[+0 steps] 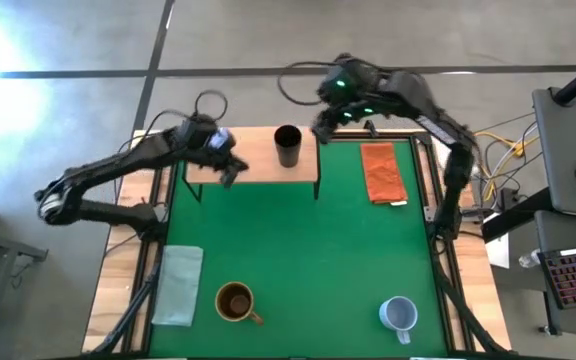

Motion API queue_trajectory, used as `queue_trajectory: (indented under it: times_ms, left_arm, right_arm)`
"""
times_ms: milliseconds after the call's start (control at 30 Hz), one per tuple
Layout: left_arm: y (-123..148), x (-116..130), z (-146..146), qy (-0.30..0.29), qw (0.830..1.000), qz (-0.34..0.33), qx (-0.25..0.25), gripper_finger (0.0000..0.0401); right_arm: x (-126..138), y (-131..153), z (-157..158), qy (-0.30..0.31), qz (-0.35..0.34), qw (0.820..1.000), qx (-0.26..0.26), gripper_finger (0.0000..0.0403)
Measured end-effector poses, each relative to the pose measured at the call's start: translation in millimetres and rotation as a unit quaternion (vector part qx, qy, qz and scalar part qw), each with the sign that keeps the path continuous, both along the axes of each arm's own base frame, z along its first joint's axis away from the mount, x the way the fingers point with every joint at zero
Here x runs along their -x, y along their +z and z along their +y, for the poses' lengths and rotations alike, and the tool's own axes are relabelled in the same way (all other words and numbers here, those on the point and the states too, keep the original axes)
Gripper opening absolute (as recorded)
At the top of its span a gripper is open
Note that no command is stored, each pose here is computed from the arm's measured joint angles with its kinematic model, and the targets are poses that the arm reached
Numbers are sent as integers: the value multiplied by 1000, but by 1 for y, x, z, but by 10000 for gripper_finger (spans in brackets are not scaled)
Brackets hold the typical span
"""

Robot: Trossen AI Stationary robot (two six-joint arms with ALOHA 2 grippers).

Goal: Stack small to large cups/mugs on shelf
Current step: Put the patterned brown mug on the shelf

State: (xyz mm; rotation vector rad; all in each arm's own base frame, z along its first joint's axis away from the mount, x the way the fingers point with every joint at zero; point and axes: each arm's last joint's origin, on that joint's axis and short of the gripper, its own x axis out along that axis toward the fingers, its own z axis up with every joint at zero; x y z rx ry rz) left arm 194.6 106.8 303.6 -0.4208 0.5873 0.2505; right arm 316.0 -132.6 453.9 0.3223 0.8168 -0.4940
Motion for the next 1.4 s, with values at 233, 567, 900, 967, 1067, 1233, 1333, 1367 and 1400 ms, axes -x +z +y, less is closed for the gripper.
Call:
queue_trajectory:
  times_ms: [233, 567, 900, 967, 1067, 1233, 1333, 1367, 1400]
  left_arm:
    - [-12, 29, -86, 5, 996, -27, 87, 26]
    - [-12, 45, -200, -1, 981, -89, 170, 26]
    - [-53, 46, -298, 3, 976, 13, 217, 26]
    - [-57, 50, -311, 1, 973, 24, 228, 26]
    - [-63, 60, -328, -9, 970, 43, 240, 26]
    - [-76, 80, -349, -9, 963, 75, 260, 26]
    - [-85, 84, -356, -9, 965, 86, 248, 26]
    - [-90, 84, -356, -5, 966, 90, 242, 26]
    - [-95, 83, -357, -3, 968, 94, 233, 26]
  right_arm:
    - [20, 3, 71, 63, 56, 995, -46, 144]
    - [12, -55, 153, 151, 100, 977, -114, 78]
    - [-29, -112, 200, 173, -59, 959, -215, 25]
    - [-40, -121, 206, 167, -84, 954, -232, 19]
    - [-62, -140, 217, 158, -98, 950, -250, 14]
    - [-101, -175, 234, 128, -90, 945, -288, 13]
    - [-125, -193, 246, 125, -80, 945, -292, 13]
    - [-133, -198, 248, 125, -76, 945, -293, 13]
    - [-140, -200, 251, 125, -78, 944, -294, 13]
